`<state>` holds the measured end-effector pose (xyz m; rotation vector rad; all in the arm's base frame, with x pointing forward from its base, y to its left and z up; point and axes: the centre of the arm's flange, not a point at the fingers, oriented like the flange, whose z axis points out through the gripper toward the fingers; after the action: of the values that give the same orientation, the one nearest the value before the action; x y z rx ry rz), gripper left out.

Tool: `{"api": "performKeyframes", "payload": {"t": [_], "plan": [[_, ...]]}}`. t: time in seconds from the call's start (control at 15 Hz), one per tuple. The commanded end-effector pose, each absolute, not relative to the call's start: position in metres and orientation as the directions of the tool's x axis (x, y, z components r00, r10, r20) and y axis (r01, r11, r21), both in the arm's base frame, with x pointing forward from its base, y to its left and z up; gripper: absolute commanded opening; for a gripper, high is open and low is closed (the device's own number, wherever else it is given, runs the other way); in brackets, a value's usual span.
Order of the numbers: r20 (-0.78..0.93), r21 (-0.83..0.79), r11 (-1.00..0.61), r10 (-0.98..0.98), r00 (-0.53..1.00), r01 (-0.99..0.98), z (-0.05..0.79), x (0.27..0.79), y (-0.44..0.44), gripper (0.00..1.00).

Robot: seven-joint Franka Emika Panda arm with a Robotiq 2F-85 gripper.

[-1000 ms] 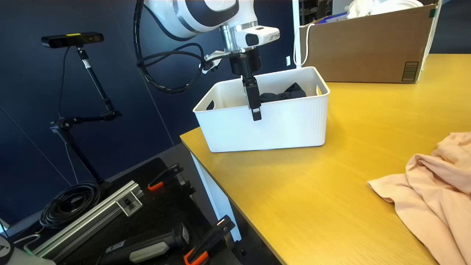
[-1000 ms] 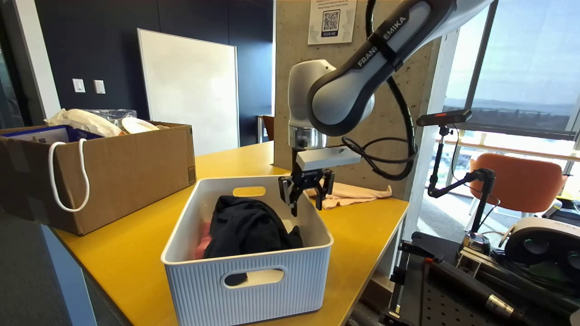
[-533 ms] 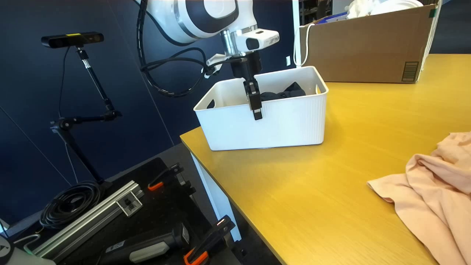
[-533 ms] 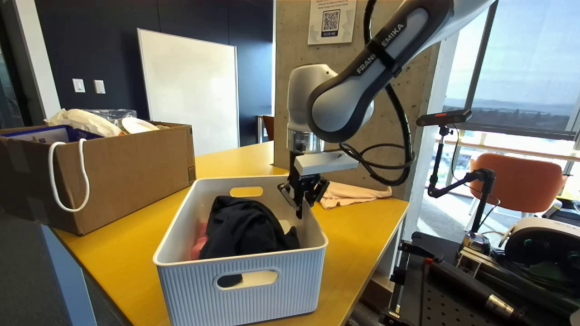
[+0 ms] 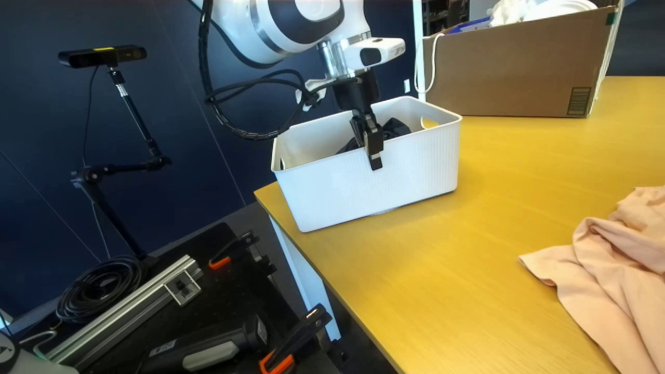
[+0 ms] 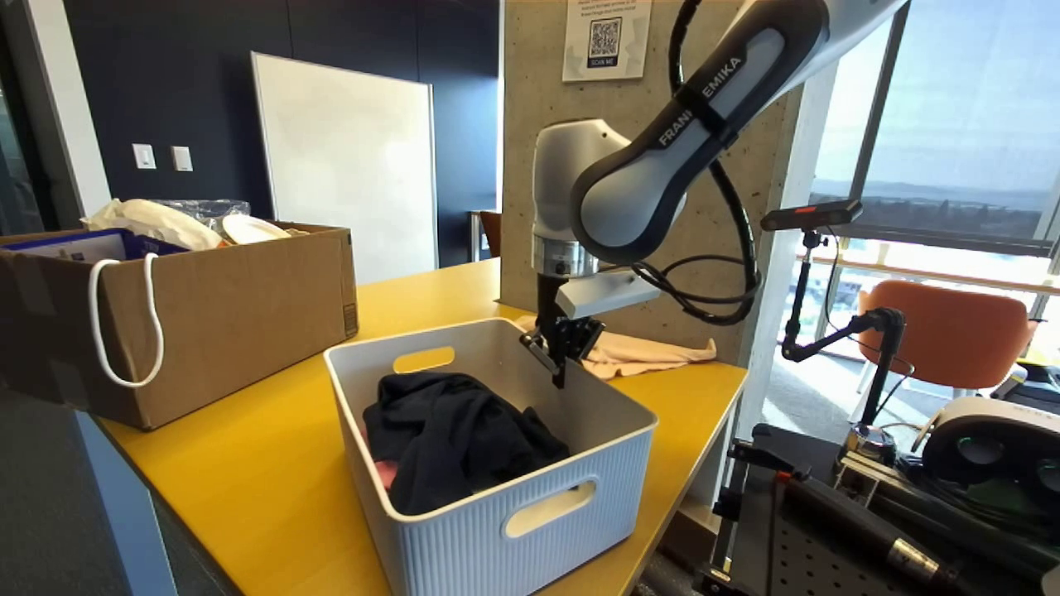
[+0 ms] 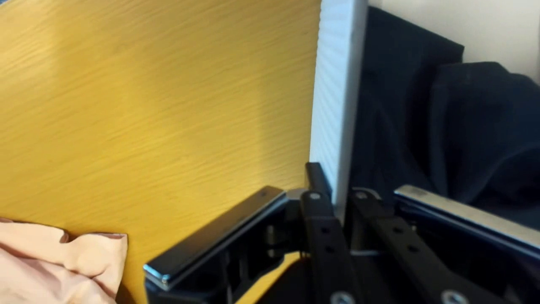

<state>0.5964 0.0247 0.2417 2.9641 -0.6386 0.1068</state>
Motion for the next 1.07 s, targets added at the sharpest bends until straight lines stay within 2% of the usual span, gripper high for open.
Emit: {"api": "performKeyframes", "payload": {"t": [0.0,0.6,1.0], "plan": [[0.140,0.127,-0.926,-0.339,0.930,-0.356,0.249,0.614,0.006,0.01],[0.177,0.156,-0.977,-0.118,0.977,-0.146,0.256,0.666,-0.003,0.01],[0.201,0.155,-0.988,0.036,0.979,0.004,0.263,0.668,0.025,0.01]]}}
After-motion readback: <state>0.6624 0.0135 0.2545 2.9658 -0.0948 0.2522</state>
